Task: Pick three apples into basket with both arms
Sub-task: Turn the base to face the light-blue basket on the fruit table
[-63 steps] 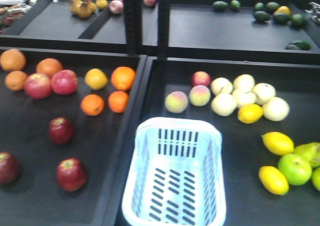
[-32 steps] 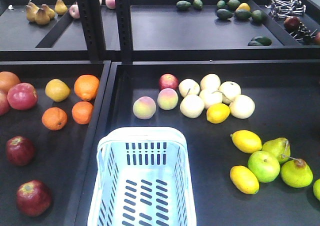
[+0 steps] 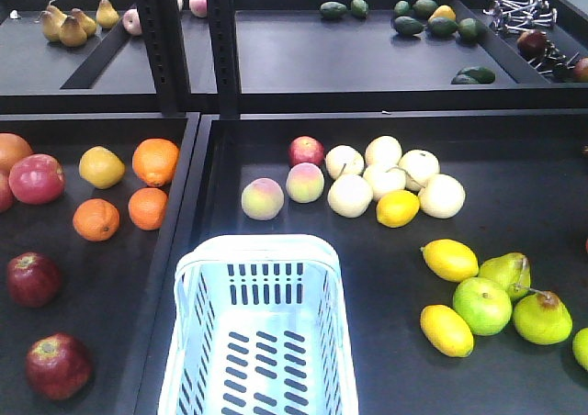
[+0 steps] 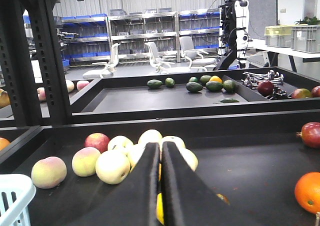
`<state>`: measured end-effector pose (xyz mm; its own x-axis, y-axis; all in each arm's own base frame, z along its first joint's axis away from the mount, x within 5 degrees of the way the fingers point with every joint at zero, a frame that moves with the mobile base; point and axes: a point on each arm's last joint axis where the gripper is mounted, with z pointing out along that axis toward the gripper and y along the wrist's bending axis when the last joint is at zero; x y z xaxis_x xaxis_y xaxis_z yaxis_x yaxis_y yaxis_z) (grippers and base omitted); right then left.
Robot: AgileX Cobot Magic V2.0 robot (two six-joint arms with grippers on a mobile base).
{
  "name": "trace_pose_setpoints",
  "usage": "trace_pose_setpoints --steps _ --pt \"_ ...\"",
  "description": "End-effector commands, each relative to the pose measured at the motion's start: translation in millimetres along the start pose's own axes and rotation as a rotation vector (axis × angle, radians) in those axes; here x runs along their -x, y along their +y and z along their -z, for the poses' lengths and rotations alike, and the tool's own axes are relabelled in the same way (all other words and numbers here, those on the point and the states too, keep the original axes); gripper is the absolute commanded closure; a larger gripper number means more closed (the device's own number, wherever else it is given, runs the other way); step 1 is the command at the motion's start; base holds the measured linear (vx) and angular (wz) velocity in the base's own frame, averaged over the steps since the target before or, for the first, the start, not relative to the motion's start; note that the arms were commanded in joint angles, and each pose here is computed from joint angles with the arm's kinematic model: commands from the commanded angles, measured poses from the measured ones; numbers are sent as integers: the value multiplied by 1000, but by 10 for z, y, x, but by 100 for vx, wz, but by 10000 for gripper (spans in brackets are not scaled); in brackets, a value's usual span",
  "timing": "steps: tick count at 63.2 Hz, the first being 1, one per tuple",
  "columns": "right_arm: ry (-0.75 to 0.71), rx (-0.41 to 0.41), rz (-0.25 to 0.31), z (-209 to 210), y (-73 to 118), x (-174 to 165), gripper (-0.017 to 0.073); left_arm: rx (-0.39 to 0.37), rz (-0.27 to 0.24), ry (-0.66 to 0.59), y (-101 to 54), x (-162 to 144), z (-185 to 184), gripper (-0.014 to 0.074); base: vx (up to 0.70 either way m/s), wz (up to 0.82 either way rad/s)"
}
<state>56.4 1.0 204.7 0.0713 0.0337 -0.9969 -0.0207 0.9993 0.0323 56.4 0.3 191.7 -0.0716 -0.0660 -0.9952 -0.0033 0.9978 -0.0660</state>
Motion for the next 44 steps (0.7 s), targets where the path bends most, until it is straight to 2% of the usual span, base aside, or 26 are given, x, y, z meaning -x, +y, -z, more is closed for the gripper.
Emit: trace_pose_setpoints --steps 1,44 --pt "-74 -4 7 9 -3 26 568 -19 6 -91 -13 66 12 600 0 0" --pt "-74 -4 7 9 -3 26 568 -19 6 -91 -13 66 12 600 0 0"
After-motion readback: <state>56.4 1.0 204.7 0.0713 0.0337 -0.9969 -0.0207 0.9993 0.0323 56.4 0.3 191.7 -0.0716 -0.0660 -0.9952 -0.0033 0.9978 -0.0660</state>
